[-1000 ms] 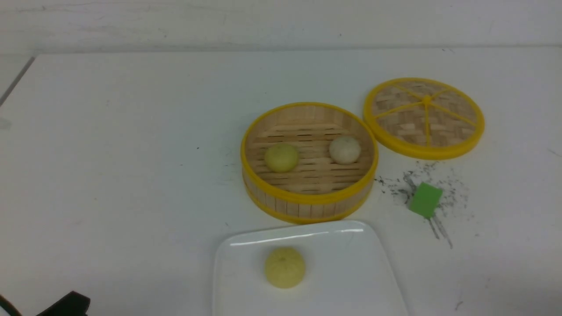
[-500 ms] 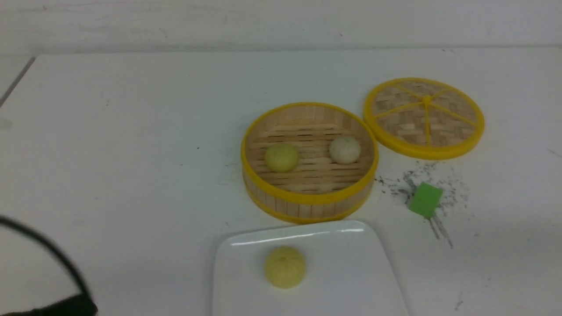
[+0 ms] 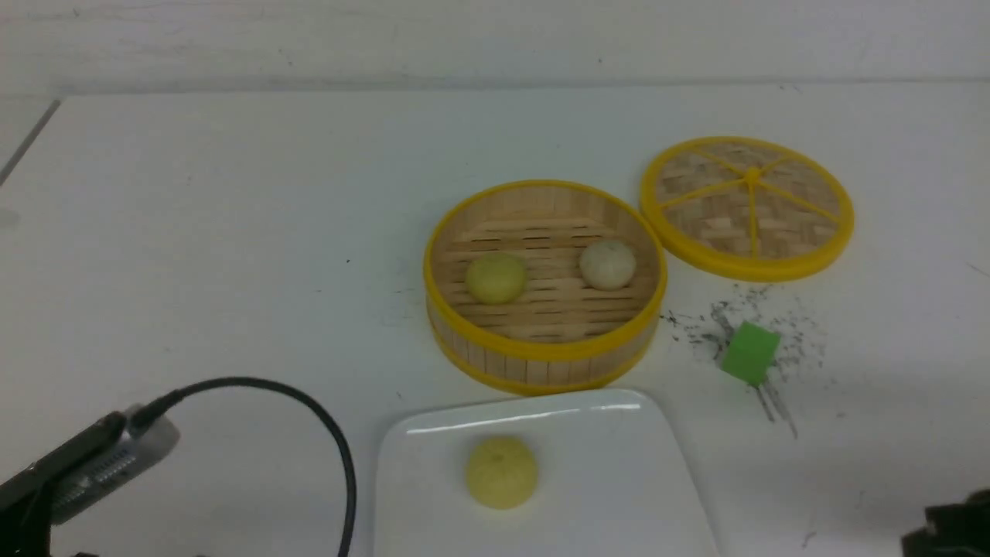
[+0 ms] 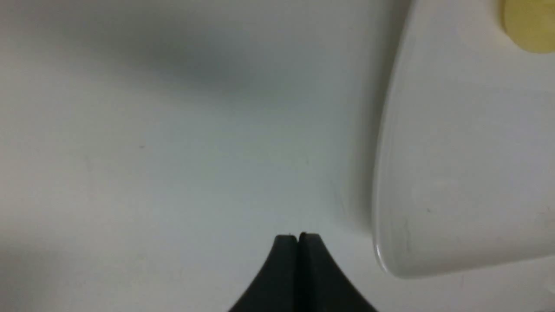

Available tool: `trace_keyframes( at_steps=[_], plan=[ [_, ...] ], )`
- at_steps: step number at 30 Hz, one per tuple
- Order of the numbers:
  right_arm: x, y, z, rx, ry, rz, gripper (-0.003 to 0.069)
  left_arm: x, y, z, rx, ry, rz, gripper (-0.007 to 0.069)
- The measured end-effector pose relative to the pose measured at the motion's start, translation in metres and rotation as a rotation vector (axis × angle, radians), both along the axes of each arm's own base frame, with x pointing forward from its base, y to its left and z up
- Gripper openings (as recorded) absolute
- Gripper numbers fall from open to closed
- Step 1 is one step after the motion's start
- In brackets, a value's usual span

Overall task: Put the steamed buns into the plate on the white tablecloth.
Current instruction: 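Reach toward a bun in the bamboo steamer with the right gripper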

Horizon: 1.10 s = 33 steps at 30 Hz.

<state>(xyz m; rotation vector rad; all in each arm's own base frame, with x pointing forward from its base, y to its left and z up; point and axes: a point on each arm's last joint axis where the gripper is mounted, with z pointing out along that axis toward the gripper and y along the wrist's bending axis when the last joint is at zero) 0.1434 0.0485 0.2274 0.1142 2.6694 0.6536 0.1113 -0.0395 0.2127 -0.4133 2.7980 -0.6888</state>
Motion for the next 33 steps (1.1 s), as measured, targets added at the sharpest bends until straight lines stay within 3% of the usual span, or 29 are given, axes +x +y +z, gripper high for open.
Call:
trace_keyframes(
  at_steps=[4,14,21,33],
  plan=[
    [0.030,0.011,0.016,0.051,-0.085,0.122,0.0043,0.007,-0.002,-0.003,-0.015,0.010,-0.012,0.0011],
    [0.110,0.028,0.023,0.090,-0.068,0.176,0.0190,0.010,-0.001,-0.004,-0.007,-0.006,-0.010,0.0029],
    [0.180,0.085,0.031,-0.066,-0.137,0.404,0.0291,0.011,0.000,-0.004,-0.003,-0.023,-0.001,0.0062],
    [0.267,0.130,0.012,-0.287,-0.241,0.481,0.0457,0.013,0.000,-0.003,-0.005,-0.038,0.011,0.0127]
  ],
)
